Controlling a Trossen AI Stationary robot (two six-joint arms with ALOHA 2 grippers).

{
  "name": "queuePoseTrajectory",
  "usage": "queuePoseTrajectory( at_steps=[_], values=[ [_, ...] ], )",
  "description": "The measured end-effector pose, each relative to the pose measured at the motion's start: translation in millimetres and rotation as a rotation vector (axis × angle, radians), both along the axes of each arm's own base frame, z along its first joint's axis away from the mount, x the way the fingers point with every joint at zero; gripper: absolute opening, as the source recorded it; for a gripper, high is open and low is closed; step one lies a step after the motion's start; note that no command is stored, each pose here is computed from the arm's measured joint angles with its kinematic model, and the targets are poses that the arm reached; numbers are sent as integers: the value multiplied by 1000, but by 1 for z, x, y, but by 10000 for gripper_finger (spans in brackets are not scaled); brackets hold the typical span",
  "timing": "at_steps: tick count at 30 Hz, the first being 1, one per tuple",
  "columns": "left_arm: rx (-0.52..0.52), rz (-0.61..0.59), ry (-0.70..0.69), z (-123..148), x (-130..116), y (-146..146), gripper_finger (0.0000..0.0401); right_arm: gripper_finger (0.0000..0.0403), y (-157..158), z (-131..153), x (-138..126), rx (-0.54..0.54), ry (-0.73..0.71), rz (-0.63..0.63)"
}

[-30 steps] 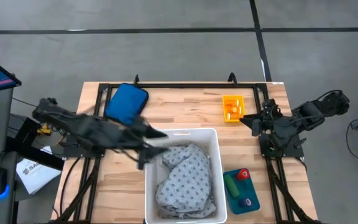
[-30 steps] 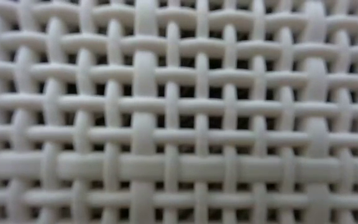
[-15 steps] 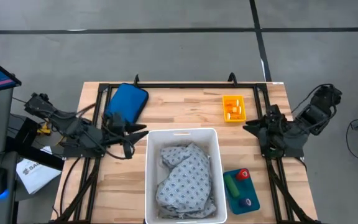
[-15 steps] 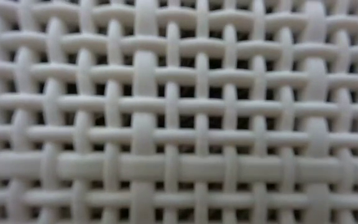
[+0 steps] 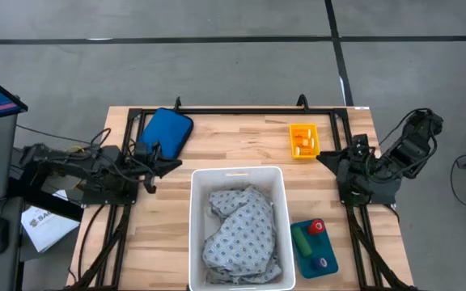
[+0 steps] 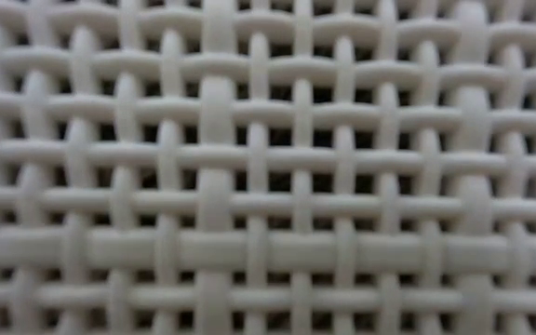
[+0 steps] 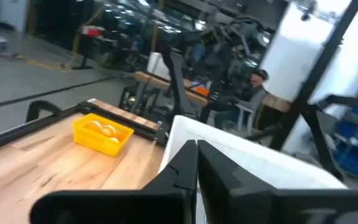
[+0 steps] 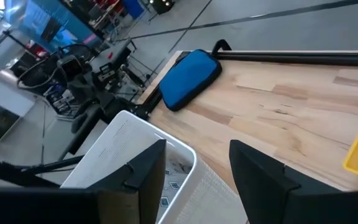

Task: Pick & place medical supplies in basket/bin
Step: Return to Home Position

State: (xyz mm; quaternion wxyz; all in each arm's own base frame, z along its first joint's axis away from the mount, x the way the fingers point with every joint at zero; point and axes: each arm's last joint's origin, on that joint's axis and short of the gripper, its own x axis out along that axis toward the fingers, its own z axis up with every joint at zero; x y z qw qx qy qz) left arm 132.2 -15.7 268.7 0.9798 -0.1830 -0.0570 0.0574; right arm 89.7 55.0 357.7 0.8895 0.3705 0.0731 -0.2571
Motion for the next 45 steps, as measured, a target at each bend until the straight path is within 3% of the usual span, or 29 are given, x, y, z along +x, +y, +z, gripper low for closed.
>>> queuePoseTrajectory(
  at_steps=[4, 10, 21, 30, 36, 40, 45],
  values=[
    [72, -62, 23, -12, -7, 10, 3, 173, 1, 0, 5, 7, -5, -33],
    [89, -150, 35, -41, -16, 16, 1, 173, 2, 2, 16, 39, -41, -91],
    [96, -159, -13, -91, -27, 16, 1, 173, 5, -1, 32, 84, -76, -183],
    [160, -189, 81, -102, -33, 15, 3, 173, 7, -3, 35, 155, -110, -211],
    [204, -180, 61, -99, -35, 15, 2, 173, 7, -3, 35, 162, -112, -217],
    [190, -176, 132, -105, -31, 16, 6, 173, 4, -4, 34, 142, -92, -227],
    [19, -171, 284, -119, -23, 16, 7, 173, 2, -8, 31, 93, -42, -229]
  ],
)
